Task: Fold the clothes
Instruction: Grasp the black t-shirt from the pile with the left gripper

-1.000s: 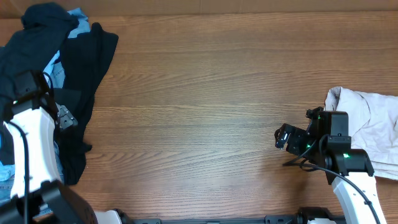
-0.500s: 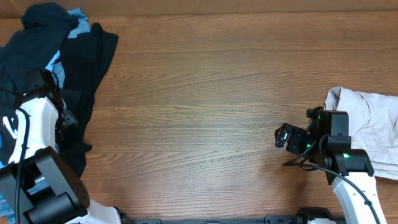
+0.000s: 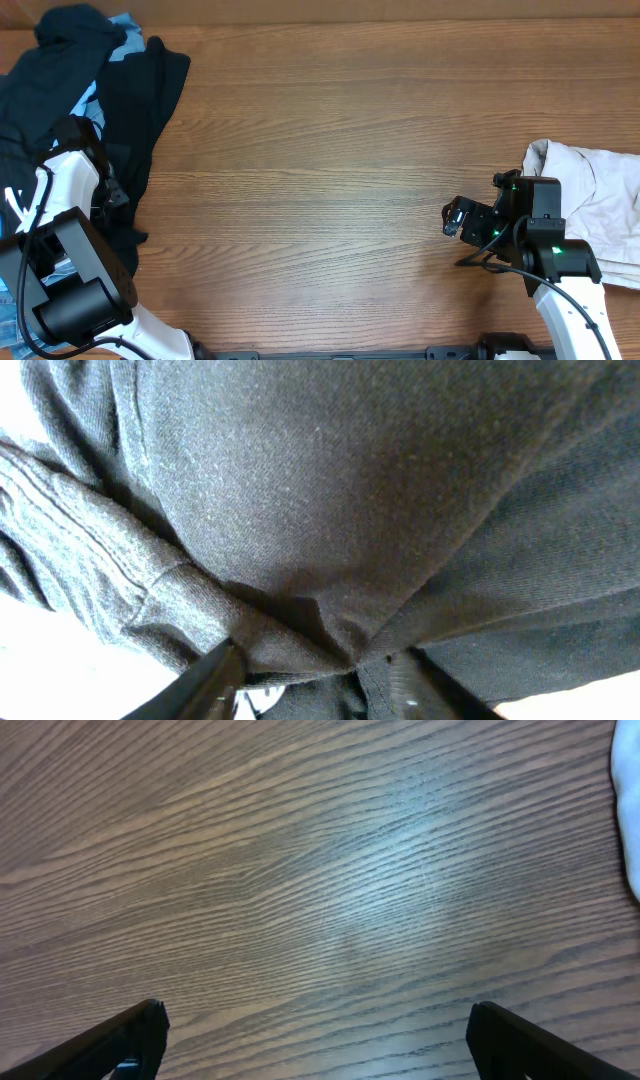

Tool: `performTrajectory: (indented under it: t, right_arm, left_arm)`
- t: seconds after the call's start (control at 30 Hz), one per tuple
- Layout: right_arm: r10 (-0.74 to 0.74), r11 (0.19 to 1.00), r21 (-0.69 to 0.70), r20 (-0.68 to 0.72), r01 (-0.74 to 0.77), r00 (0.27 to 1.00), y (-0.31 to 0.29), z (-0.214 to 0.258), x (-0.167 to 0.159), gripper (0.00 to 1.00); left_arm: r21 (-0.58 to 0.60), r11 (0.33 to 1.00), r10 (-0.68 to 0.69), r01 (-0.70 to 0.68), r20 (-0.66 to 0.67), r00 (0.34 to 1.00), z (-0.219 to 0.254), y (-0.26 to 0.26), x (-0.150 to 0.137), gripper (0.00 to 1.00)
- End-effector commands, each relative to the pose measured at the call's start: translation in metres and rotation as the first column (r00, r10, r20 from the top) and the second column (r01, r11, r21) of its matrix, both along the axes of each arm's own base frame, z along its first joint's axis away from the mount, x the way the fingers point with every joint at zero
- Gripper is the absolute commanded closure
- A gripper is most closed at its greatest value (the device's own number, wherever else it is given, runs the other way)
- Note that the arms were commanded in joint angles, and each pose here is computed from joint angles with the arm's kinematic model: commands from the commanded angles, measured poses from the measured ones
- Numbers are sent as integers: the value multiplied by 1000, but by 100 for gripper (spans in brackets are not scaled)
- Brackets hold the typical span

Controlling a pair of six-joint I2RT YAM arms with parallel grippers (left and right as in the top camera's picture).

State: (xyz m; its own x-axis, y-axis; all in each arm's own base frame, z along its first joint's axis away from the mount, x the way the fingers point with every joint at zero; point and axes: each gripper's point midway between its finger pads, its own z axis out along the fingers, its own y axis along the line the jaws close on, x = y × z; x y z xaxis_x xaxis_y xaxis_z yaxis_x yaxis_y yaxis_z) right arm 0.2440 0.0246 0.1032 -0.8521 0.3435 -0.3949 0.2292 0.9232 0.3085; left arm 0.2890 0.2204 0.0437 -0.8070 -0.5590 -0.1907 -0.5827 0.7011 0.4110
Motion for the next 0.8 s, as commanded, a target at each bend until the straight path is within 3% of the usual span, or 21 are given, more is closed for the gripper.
performTrajectory:
  t: [0.0,0.07,0.13,0.27,0.47,0.67,0.77]
  right_arm:
    - [2,1000,-3,53,-2,999,1,16,8,0]
    - [3,1000,-3,53,-2,999,1,16,8,0]
    - [3,1000,-3,53,-2,999,1,16,8,0]
    - [3,1000,-3,53,-3,999,1,16,9,0]
    - [2,1000,-3,64,-2,998,1,17,11,0]
    - [2,1000,-3,68,-2,998,0,18,12,0]
    - [2,1000,-3,76,-2,997,0,19,13,0]
  left_arm:
    - [10,1000,10,-10,7,1000,2,6,3,53]
    - [14,1000,10,-10,7,1000,2,7,3,42]
    - [53,998,15,-15,-2,1000,6,13,1,38]
    - [64,998,15,-16,14,1000,7,15,5,39]
    - [68,998,-4,3,16,1000,6,17,9,60]
    - [66,998,-3,2,12,1000,6,17,8,96]
    - [61,998,-3,2,14,1000,6,16,8,96]
